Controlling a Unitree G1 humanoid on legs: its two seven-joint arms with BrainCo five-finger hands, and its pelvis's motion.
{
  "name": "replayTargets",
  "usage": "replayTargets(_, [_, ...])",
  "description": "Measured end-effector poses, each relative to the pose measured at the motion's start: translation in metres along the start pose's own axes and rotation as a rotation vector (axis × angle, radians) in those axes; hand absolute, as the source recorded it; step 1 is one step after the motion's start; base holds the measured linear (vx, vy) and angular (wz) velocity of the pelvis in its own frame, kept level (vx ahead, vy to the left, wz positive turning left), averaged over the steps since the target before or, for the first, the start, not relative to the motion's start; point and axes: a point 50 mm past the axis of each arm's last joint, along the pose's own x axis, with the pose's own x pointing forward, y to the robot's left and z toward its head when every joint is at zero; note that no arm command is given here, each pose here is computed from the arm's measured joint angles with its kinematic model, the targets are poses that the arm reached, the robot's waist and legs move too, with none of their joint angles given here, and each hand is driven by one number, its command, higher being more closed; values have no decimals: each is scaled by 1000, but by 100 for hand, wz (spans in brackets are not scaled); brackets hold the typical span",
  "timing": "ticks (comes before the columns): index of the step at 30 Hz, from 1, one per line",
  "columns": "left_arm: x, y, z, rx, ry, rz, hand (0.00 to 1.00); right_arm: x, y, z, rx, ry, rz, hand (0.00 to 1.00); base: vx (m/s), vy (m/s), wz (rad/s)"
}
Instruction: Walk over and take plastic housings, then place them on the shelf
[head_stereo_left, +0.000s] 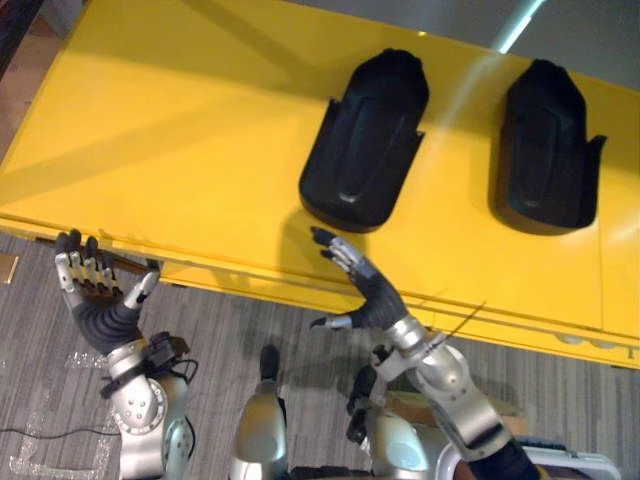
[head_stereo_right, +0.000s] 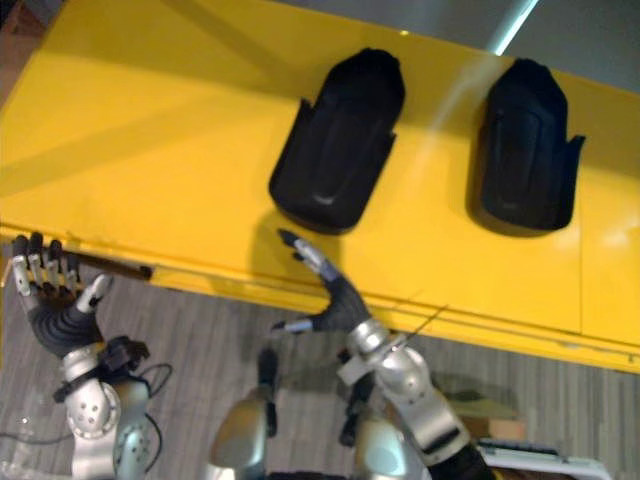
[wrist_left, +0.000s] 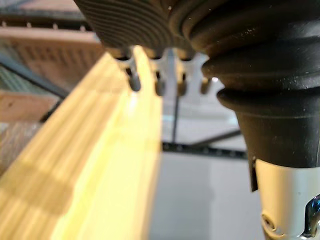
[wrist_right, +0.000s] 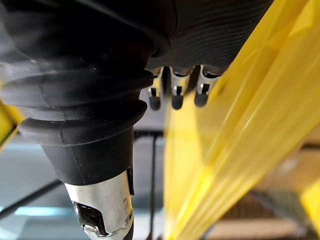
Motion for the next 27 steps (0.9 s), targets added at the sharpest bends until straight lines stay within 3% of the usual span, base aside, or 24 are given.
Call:
replayTargets(6, [-2,-4,-1,-44,14,0,0,4,-11,4,-44,-61,-94,0,3,-2,-4])
replayTargets(15, [-3,-14,-5,-77,38,-23,0,46,-18,5,-83,-112,-87,0,-3,1,3])
replayTargets(27, [-2,-24,-7,-116,48,-33,0,65,-22,-8,-165,-54,-160,0,0,8,7])
